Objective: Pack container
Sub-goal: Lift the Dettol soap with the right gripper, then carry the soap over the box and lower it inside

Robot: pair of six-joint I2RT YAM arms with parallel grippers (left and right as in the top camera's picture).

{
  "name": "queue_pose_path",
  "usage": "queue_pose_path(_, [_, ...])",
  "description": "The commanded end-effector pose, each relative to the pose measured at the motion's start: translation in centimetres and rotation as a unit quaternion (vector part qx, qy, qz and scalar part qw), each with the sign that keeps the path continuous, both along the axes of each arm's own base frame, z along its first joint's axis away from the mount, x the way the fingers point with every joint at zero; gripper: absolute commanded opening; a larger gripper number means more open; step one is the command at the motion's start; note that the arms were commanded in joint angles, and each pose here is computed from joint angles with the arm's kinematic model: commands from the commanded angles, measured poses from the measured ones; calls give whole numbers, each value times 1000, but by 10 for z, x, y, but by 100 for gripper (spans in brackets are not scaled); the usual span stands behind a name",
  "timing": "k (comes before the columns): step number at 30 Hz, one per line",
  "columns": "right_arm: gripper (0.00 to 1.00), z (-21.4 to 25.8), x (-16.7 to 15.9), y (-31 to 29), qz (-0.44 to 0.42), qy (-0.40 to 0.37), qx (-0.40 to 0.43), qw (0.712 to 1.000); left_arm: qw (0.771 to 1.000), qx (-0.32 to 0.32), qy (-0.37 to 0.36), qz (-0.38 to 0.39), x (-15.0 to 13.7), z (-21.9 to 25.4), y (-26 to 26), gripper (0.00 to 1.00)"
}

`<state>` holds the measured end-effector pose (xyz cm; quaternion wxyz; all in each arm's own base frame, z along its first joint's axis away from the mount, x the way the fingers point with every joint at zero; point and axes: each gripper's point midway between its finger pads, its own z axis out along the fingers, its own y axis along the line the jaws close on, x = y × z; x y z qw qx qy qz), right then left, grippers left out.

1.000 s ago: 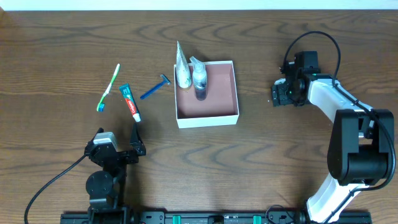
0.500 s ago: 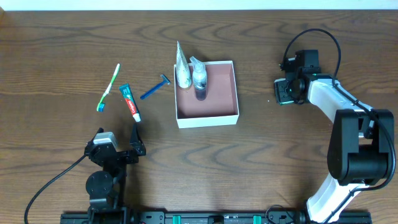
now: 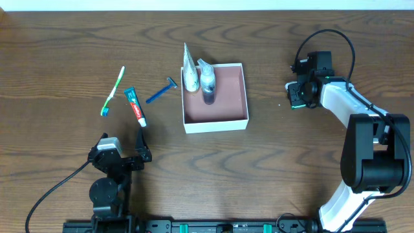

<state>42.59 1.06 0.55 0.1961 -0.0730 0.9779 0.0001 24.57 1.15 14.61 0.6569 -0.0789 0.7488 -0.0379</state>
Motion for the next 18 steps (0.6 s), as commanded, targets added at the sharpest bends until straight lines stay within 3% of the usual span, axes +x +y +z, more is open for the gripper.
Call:
queue_pose_path(1, [25,-4,1,-6,-7,0,-3,1000,1000,6,26,4,-1,-16,2,98])
queue_pose_path(9, [24,28,24,17,22,-65,51,996,1000,6,26,4,-1,-16,2,98])
queue_pose_path(13, [29,43,24,36,71,-80,76,991,1000,6,26,4,-1,-16,2,98])
queue_pose_path(18, [28,70,24,55,113,-110,78,984,1000,6,26,4,-1,-16,2,98])
